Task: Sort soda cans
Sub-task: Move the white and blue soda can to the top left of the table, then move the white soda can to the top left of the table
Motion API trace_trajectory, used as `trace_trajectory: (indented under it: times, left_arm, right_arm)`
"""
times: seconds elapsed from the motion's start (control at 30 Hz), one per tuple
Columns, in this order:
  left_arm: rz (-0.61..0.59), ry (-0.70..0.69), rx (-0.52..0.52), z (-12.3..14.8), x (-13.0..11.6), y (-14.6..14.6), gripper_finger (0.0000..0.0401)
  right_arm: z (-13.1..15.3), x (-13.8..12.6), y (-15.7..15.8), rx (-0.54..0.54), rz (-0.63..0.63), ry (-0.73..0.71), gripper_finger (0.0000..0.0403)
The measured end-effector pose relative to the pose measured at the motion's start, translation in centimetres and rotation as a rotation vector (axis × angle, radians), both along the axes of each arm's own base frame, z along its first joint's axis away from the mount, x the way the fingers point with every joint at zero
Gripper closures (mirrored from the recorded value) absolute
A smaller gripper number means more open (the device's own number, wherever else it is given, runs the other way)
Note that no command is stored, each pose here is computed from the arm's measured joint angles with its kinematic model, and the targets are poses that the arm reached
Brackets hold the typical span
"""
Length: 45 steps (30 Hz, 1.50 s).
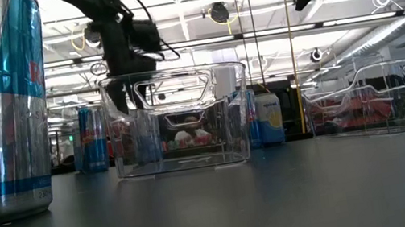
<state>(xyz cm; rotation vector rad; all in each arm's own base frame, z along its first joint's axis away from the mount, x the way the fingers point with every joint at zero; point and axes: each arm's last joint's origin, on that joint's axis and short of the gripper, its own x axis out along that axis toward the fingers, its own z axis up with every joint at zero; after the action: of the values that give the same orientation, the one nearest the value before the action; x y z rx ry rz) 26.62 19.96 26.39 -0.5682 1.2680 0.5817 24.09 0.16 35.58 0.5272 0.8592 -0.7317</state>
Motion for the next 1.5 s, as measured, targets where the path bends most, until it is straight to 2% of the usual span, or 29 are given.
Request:
trace_trajectory:
  times: [0.13,0.27,0.47,0.63,0.8,0.93,1.03,1.17,1.5]
  left_arm:
    - [0.026,-0.065,0.038,2.8,-1.1,-1.0,0.0015]
    - [0.046,-0.077,0.029,5.3,-2.8,-3.3,0.0015]
    - [0.021,-0.116,0.023,8.5,-4.7,-8.6,0.0015]
    - [-0.032,-0.131,0.057,9.8,-5.1,-14.1,0.0015]
    - [-0.032,-0.185,0.018,10.5,-5.4,-18.1,0.0015]
    - [-0.078,-0.192,-0.015,10.6,-5.3,-20.0,0.0015]
    - [-0.047,-0.185,-0.070,10.4,-5.2,-21.2,0.0015]
    - [-0.070,-0.179,-0.042,10.2,-5.2,-23.3,0.0015]
    - [-0.317,-0.121,-0.009,8.7,-4.7,-28.2,0.0015]
  right_arm:
    - [0.0,0.0,0.0,0.000,0.000,0.000,0.0080]
    - [0.0,0.0,0.0,0.000,0.000,0.000,0.0080]
    - [0.0,0.0,0.0,-0.003,-0.001,0.000,0.0080]
    - [0.0,0.0,0.0,-0.004,-0.001,0.000,0.0080]
    - [0.0,0.0,0.0,-0.011,0.012,0.006,0.0080]
    - [0.0,0.0,0.0,-0.020,0.028,0.012,0.0080]
    - [0.0,0.0,0.0,-0.022,0.030,0.013,0.0080]
    - [0.0,0.0,0.0,-0.025,0.036,0.015,0.0080]
    - [0.1,0.2,0.1,-0.022,0.037,-0.010,0.0080]
